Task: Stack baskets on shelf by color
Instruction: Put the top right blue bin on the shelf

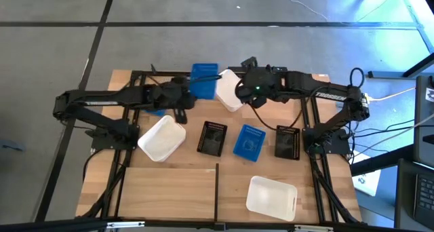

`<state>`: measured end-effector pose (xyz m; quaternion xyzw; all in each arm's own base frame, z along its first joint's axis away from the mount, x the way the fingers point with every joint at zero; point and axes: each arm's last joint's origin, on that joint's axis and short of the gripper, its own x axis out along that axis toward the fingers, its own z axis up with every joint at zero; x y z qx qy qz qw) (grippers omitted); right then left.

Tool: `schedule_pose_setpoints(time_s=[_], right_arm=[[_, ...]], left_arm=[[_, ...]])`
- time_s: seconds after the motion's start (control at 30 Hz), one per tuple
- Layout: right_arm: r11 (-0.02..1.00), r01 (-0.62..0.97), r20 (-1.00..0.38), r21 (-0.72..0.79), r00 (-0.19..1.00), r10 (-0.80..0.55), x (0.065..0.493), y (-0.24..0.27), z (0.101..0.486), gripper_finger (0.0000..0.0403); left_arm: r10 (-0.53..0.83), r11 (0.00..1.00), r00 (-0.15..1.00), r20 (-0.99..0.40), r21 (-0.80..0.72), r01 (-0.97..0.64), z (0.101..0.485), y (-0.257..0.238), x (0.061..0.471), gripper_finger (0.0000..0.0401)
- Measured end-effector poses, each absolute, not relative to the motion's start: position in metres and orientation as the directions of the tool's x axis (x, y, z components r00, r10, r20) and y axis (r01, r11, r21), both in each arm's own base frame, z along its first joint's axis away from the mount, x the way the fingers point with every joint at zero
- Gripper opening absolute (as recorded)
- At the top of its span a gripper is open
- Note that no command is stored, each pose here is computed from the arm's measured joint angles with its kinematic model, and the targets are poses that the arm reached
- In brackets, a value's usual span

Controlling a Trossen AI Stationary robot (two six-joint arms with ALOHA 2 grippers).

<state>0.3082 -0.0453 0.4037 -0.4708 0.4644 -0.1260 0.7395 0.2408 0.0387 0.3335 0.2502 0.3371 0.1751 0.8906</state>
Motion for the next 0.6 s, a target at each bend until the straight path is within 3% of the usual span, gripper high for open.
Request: schedule_pose_setpoints(time_s=[0.33, 0.6], right_arm=[[0.603, -0.079, -0.512, -0.793, 0.623, -0.591, 0.282, -0.046, 0.430, 0.0081], [0.618, 0.043, -0.431, -0.785, 0.679, -0.594, 0.280, -0.045, 0.443, 0.0081]], left_arm=[[0.297, 0.949, 0.797, -0.526, 0.070, -0.308, 0.359, 0.003, 0.178, 0.0000], [-0.053, 0.970, 0.856, -0.513, -0.230, -0.078, 0.368, -0.032, 0.149, 0.0000]])
